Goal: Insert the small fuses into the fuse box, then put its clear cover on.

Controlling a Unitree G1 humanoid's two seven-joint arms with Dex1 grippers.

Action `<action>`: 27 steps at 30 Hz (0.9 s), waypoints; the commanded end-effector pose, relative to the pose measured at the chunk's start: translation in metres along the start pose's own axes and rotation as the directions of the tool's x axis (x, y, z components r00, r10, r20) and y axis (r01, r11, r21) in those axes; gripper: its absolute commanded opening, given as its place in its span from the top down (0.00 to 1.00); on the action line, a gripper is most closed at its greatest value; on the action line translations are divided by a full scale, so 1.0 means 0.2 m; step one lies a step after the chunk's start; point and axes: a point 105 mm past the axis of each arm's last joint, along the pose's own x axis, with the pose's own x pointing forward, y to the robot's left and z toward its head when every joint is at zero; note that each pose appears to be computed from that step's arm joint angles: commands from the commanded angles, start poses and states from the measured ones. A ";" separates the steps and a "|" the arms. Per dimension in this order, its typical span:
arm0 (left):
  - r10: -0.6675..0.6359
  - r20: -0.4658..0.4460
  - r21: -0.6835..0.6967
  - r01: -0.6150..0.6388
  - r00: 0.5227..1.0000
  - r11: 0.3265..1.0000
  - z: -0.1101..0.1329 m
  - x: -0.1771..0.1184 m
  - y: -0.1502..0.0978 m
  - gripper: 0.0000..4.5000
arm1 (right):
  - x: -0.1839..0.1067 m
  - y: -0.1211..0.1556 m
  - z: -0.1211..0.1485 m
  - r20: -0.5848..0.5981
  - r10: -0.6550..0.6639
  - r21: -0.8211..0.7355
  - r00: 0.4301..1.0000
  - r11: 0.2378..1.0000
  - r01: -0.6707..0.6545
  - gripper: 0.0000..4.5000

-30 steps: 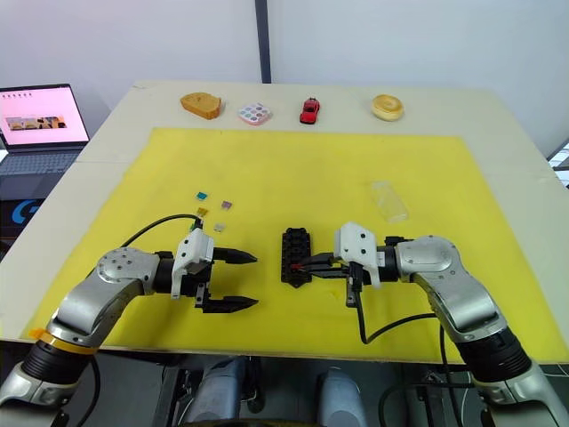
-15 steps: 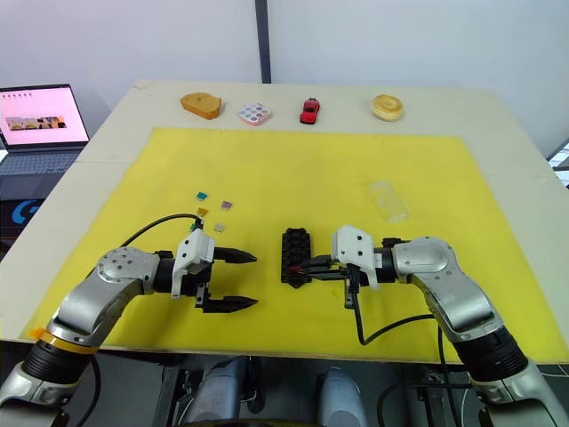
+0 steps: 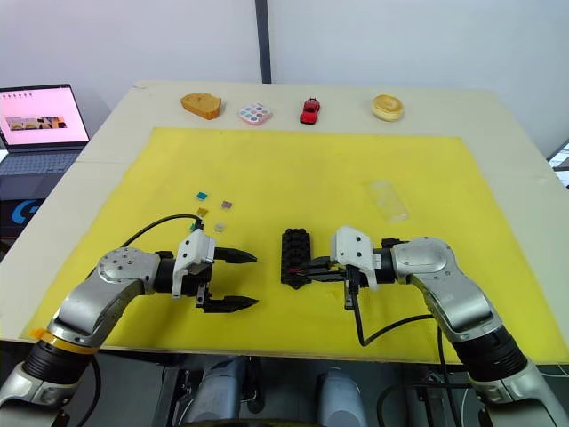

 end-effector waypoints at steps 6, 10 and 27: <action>-0.012 0.003 0.020 0.012 1.000 1.000 0.01 0.01 -0.01 0.03 | -0.01 0.02 0.03 0.005 0.031 -0.015 1.000 0.999 -0.031 1.00; -0.014 0.001 0.018 0.014 1.000 1.000 0.01 0.01 -0.01 0.03 | -0.02 0.01 0.04 0.008 0.028 -0.015 1.000 1.000 -0.027 1.00; -0.026 -0.002 0.017 0.026 1.000 1.000 0.00 0.02 -0.02 0.03 | -0.01 -0.01 0.06 0.012 0.018 -0.031 1.000 0.999 -0.017 1.00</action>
